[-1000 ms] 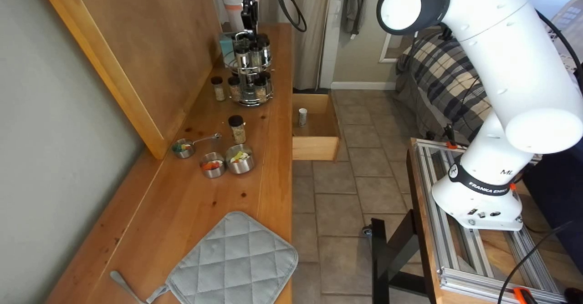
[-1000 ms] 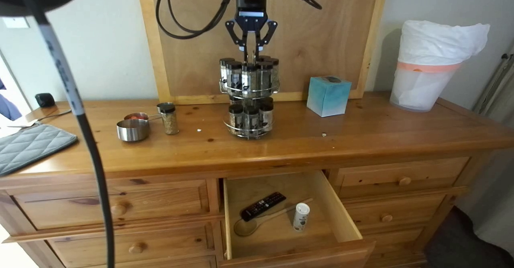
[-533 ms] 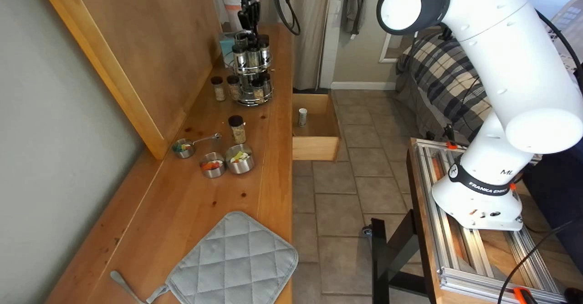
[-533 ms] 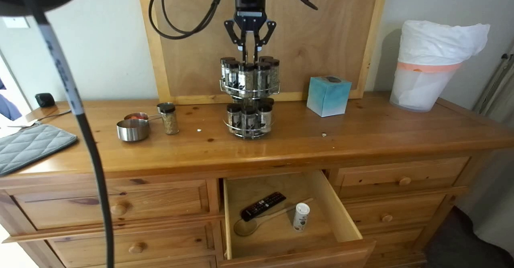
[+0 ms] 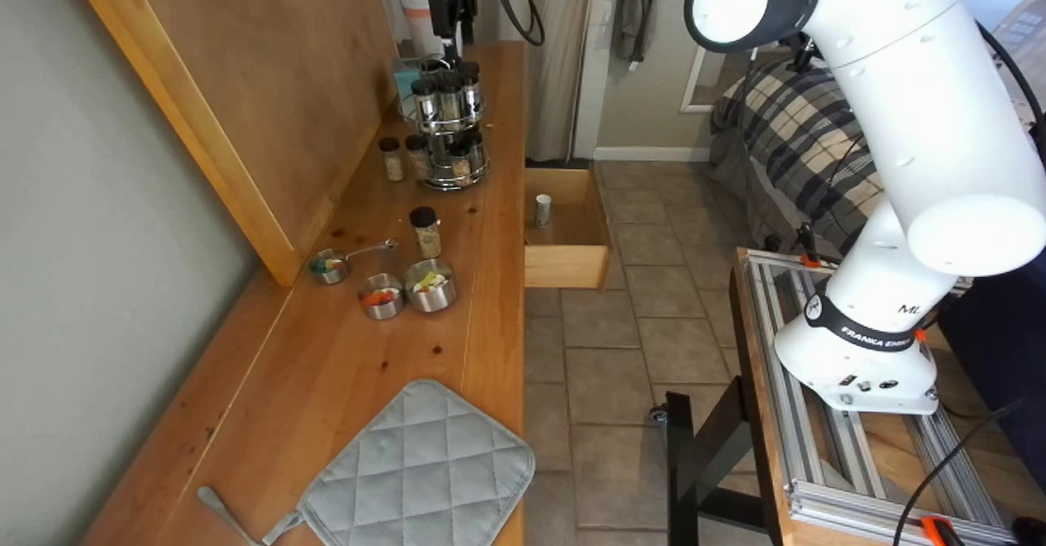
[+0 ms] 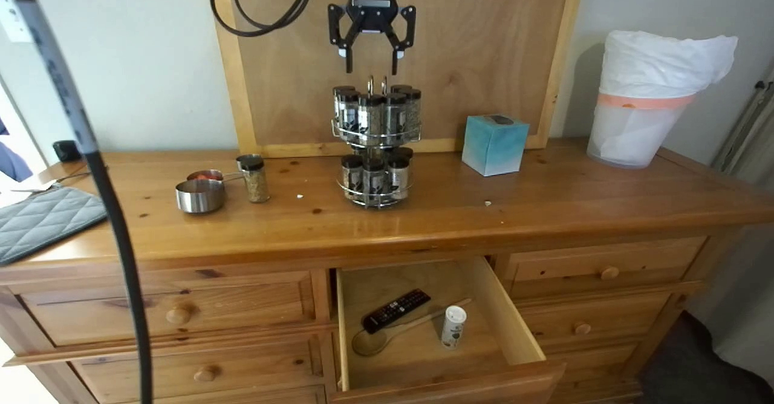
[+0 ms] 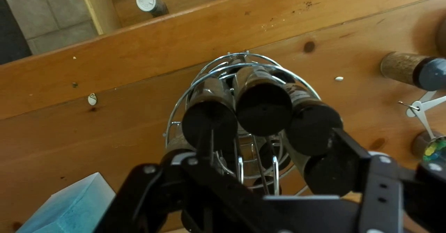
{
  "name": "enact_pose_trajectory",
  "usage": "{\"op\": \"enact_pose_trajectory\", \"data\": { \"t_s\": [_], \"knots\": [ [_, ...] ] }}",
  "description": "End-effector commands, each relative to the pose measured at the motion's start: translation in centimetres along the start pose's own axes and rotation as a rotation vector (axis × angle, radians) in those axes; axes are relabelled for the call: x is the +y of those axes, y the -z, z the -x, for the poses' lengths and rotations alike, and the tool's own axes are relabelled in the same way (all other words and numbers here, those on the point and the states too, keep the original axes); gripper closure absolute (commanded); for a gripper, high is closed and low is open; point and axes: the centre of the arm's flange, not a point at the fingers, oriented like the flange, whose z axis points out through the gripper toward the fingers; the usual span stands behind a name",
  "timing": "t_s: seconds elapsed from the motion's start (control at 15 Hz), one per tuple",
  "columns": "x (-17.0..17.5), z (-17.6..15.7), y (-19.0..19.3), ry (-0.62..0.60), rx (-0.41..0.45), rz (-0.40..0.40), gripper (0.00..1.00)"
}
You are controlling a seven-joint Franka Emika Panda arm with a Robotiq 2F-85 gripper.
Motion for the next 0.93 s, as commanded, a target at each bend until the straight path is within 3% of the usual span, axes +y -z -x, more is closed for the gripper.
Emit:
{"op": "enact_pose_trajectory", "data": {
  "t_s": [0.0,0.27,0.67,0.87],
  "knots": [
    [-0.6,1.9,2.5,-0.001,-0.021,0.007,0.00],
    [-1.7,5.7,3.1,0.087,0.003,0.033,0.00],
    [-1.6,10.3,3.2,0.102,-0.031,0.107,0.00],
    [-1.7,10.7,2.5,0.155,0.053,0.137,0.00]
  ]
}}
